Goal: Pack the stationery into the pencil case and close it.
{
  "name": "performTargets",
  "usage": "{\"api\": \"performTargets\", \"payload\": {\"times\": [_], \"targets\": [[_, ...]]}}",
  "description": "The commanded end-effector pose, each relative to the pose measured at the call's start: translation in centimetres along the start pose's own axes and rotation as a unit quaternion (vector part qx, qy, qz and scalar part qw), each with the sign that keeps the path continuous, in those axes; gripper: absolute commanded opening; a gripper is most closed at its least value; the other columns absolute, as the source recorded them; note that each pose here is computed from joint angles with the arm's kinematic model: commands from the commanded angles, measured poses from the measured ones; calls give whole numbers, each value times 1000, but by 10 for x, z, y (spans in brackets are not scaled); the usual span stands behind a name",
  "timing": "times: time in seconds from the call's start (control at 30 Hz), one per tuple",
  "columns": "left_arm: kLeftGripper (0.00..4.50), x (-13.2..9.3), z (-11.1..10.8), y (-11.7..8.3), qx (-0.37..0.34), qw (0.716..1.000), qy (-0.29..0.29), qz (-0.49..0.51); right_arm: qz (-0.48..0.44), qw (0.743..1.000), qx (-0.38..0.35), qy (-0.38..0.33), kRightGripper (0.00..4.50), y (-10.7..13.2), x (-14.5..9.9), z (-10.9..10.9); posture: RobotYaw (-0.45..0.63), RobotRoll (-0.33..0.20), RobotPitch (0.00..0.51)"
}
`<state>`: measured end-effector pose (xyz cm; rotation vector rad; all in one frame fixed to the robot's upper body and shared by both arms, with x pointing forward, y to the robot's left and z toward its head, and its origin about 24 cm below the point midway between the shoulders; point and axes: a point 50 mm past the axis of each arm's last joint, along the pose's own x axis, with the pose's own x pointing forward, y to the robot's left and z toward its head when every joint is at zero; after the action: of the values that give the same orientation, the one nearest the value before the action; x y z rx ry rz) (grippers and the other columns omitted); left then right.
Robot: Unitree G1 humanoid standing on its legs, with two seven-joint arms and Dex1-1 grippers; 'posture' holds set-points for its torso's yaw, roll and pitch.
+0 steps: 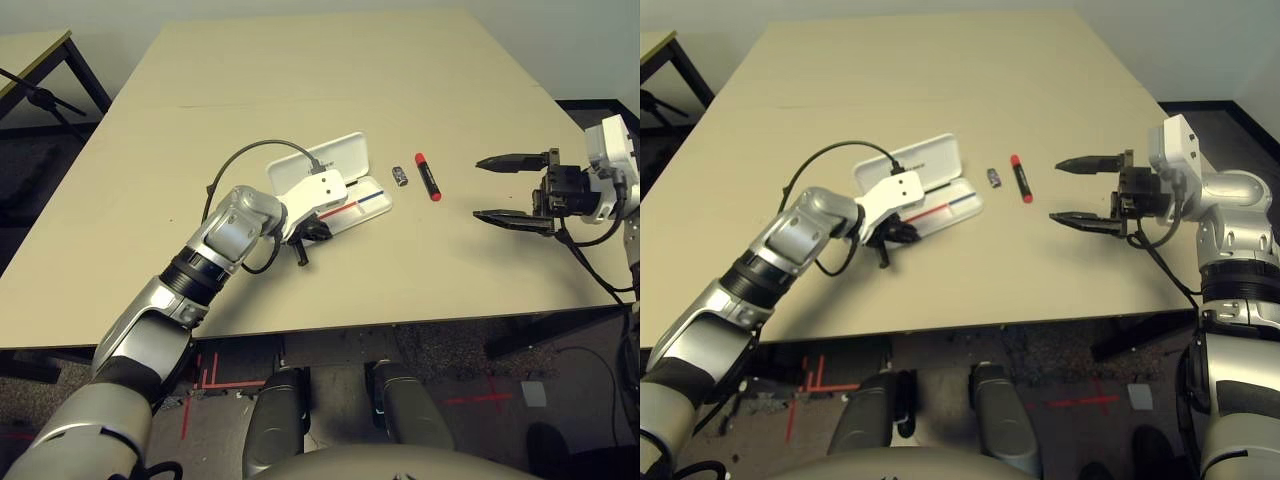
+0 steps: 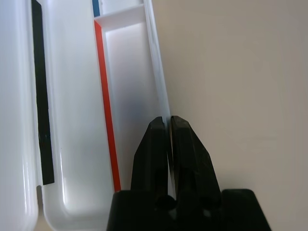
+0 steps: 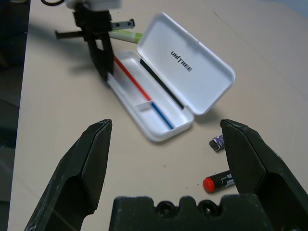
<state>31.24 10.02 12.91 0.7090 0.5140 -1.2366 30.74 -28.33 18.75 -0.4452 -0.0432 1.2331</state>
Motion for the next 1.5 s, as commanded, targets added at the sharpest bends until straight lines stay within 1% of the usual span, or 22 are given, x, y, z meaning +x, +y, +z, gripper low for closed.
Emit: {"api": "performTargets", "payload": {"times": [0.03, 0.1, 0.17, 0.27, 0.33, 0.4, 0.67, 1.0, 1.3, 1.5], "targets": [[28, -4, 5, -5, 38, 999, -14, -6, 1, 1000, 4, 11, 4500, -1, -5, 1, -106, 0, 103], [28, -7, 6, -5, 47, 999, -25, -5, -2, 1000, 7, 13, 4500, -1, -8, 1, -106, 0, 105], [28, -11, 5, -8, 70, 997, -28, -13, -5, 1000, 9, 20, 4500, -1, -11, 0, -103, 0, 108], [28, -14, 1, -11, 88, 996, -22, -25, -10, 1000, 11, 23, 4500, -2, -14, 0, -103, 0, 110], [28, -12, -4, -15, 110, 993, -12, -41, -12, 1000, 13, 25, 4500, -2, -15, -1, -105, 0, 115], [28, -11, -7, -16, 118, 992, -9, -46, -11, 999, 17, 29, 4500, -1, -15, -3, -107, 0, 119], [28, -8, -10, -15, 117, 992, -4, -53, -29, 999, 37, 24, 4500, -1, -17, -4, -118, 0, 128], [28, -4, -19, -11, 111, 993, 2, -48, -40, 998, 43, 24, 4500, 1, -16, -6, -127, 0, 134], [28, -2, -25, -16, 110, 992, 6, -63, -51, 997, 43, 25, 4500, 1, -14, -6, -126, 0, 138], [28, -2, -25, -14, 110, 992, 5, -55, -70, 995, 72, 28, 4500, 1, -11, -9, -125, 0, 137]]}}
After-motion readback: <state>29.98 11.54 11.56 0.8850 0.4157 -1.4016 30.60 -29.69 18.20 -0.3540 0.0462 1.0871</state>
